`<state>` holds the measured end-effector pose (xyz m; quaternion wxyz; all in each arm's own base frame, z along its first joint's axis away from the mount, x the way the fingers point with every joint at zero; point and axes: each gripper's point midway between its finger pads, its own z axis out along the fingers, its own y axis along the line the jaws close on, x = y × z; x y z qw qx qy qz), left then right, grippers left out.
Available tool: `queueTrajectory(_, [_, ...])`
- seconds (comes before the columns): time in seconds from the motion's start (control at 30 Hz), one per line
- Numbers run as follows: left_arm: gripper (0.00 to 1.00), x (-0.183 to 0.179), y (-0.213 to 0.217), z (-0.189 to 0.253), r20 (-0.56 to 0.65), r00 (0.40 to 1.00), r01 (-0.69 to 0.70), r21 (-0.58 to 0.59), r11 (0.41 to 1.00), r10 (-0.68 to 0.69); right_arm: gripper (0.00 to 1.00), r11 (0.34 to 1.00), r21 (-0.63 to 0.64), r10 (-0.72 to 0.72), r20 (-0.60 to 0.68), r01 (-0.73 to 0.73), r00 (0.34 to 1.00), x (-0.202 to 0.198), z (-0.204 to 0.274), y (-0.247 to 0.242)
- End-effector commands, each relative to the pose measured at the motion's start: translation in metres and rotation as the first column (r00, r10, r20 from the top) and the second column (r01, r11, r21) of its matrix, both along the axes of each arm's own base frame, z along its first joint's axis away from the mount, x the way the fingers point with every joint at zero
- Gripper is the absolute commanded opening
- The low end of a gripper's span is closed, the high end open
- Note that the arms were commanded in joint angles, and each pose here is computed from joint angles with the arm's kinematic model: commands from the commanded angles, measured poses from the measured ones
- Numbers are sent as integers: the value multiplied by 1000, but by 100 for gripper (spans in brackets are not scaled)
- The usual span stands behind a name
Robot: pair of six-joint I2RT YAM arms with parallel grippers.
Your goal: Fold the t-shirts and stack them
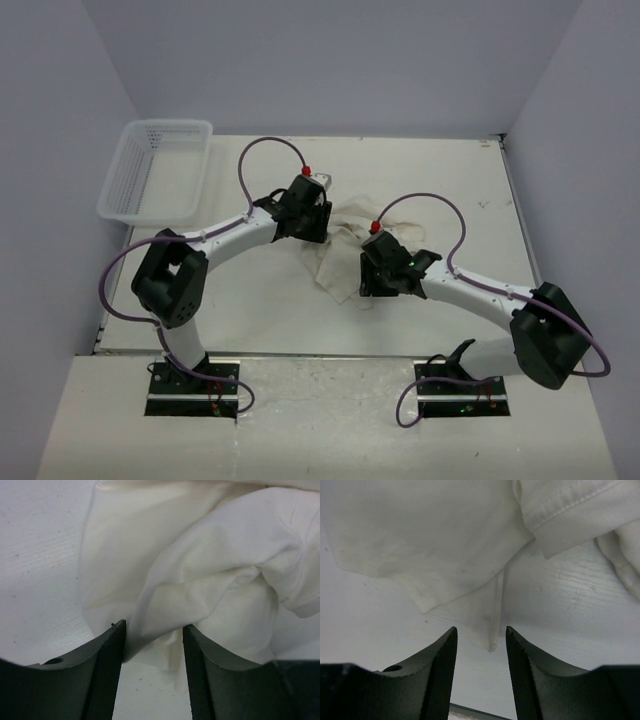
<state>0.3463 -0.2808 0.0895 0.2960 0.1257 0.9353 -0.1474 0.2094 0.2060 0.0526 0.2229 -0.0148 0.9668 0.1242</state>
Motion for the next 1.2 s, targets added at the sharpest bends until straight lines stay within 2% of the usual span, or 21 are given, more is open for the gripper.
queueTrajectory(0.0, [51, 4, 6, 19, 58, 998, -13, -5, 1000, 13, 45, 999, 7, -39, 11, 39, 999, -2, -2, -4])
queueTrajectory(0.3, [53, -3, 10, 33, 78, 997, -8, -22, 1000, 10, 41, 998, 9, -58, -16, 58, 998, -15, -16, -7])
queueTrajectory(0.53, [64, -14, 9, 38, 81, 997, 13, -31, 999, -10, 38, 998, 1, -58, -23, 58, 998, -12, -23, -3])
queueTrajectory(0.83, [75, -47, 11, 35, 62, 997, 48, -38, 998, -45, 30, 998, 30, -54, -22, 55, 998, -12, -22, 2])
queueTrajectory(1.17, [77, -83, 14, 14, 14, 997, 73, -21, 997, -73, 12, 998, 39, -45, -36, 47, 998, -13, -25, 6])
